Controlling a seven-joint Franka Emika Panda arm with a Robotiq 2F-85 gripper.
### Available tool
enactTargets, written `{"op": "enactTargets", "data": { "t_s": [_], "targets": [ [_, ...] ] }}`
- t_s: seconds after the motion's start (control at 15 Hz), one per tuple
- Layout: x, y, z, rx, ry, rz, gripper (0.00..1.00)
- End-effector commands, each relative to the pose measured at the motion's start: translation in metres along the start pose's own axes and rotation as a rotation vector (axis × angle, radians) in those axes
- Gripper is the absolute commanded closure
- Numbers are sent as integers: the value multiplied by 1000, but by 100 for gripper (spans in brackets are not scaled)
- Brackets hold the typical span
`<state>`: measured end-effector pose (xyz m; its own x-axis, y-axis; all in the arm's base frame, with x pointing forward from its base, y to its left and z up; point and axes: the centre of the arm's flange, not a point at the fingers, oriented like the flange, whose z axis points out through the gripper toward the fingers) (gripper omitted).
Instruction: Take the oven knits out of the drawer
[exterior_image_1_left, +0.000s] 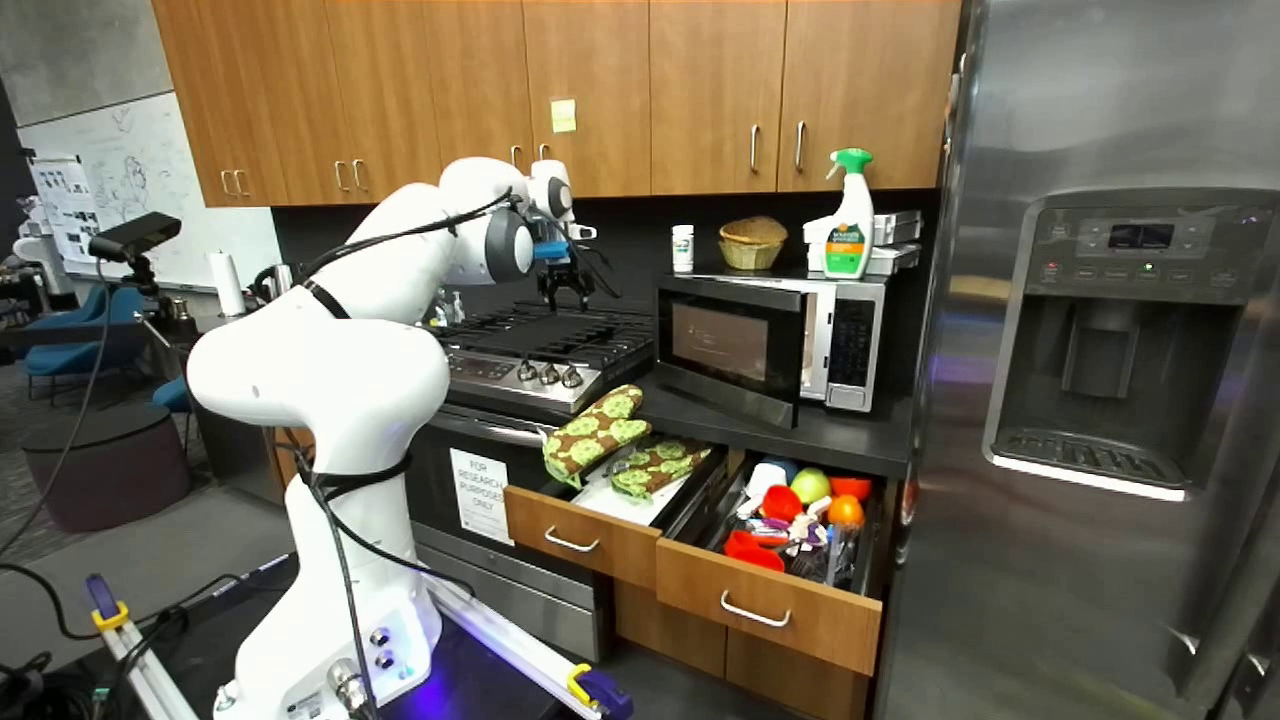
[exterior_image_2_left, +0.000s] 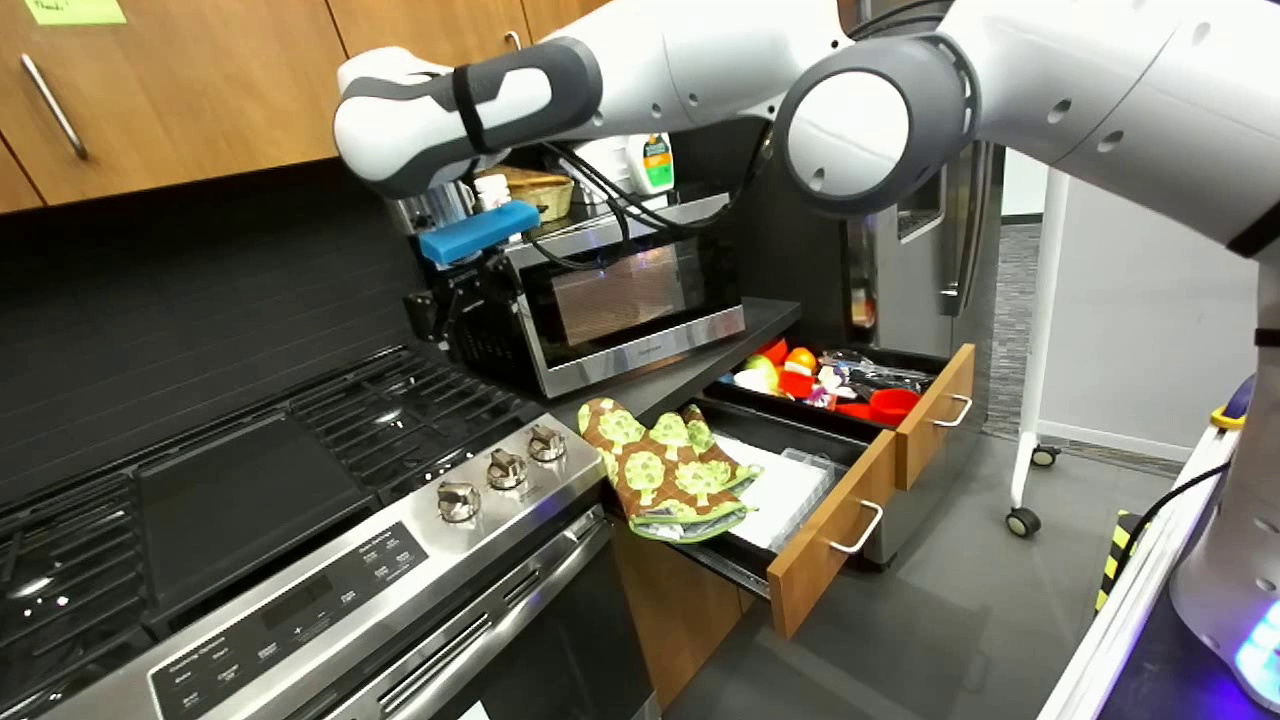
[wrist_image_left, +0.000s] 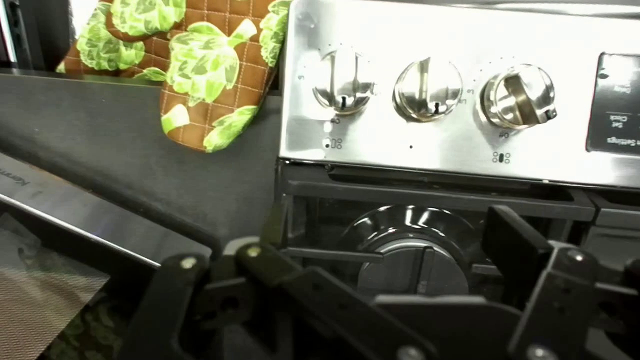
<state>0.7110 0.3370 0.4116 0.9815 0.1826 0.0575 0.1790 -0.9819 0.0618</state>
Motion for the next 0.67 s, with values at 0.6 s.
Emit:
{"op": "enactTargets", "data": {
  "t_s": [0.6],
  "targets": [
    [-27,86,-43,-103,-161,130,0]
  ]
}}
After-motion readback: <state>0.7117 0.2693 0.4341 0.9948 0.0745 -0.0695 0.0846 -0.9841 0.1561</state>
